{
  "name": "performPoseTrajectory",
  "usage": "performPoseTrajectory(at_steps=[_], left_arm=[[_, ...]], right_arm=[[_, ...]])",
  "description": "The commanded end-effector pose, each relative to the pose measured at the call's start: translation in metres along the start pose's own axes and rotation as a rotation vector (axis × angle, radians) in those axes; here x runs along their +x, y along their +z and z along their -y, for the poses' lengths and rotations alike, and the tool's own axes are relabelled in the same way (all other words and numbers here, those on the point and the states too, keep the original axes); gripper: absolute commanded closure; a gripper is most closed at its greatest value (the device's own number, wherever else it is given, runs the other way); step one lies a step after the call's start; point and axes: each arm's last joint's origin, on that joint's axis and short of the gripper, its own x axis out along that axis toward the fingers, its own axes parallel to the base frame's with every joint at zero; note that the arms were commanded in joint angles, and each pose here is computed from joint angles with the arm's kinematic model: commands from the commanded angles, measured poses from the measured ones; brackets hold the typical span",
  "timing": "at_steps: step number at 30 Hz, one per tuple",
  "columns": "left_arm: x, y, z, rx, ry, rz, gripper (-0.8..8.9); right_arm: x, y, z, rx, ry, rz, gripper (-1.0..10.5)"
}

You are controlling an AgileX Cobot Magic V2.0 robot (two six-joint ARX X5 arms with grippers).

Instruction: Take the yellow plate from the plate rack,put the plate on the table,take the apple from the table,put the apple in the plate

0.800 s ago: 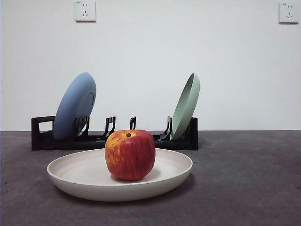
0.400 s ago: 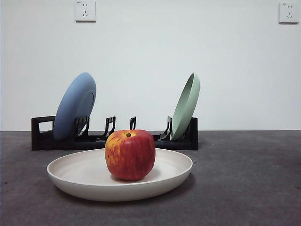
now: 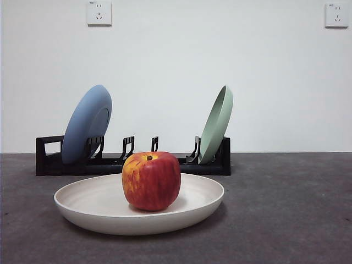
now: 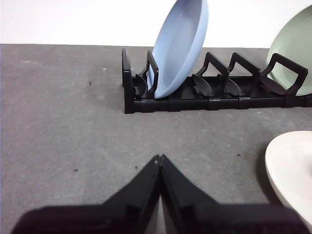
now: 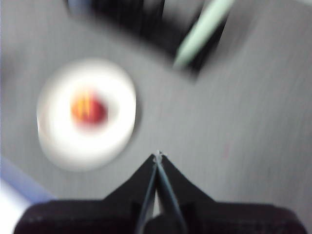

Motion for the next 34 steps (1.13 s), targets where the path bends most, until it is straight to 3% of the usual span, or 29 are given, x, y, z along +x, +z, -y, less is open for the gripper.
performPoseTrajectory(at_steps=[1,6,13,24,34], left_arm=[[0.001,-0.002,-0.001,-0.006,0.003,0.002,8.17],[0.001,-0.002,-0.001,-0.006,0.003,0.001,8.17],[0.001,-0.002,-0.001,-0.006,0.003,0.002,8.17],[0.001,-0.002,-0.001,-0.006,0.003,0.001,8.17],[0.001,-0.002,-0.001,-0.006,0.002,0.001,8.17]], right_arm=[[-0.015,-0.005,0.01,0.039,-0.061,0.206,9.5],[-0.022,-0.034,0.021,0.056,-0.267,0.477,9.5],[0.029,-0.105,0.032,0.09,-0.437,0.57,9.5],[0.114,-0.199,0.038,0.147,-0.445,0.529,9.5],[0.141,-0.231,0.039,0.212,-0.422,0.44,9.4]])
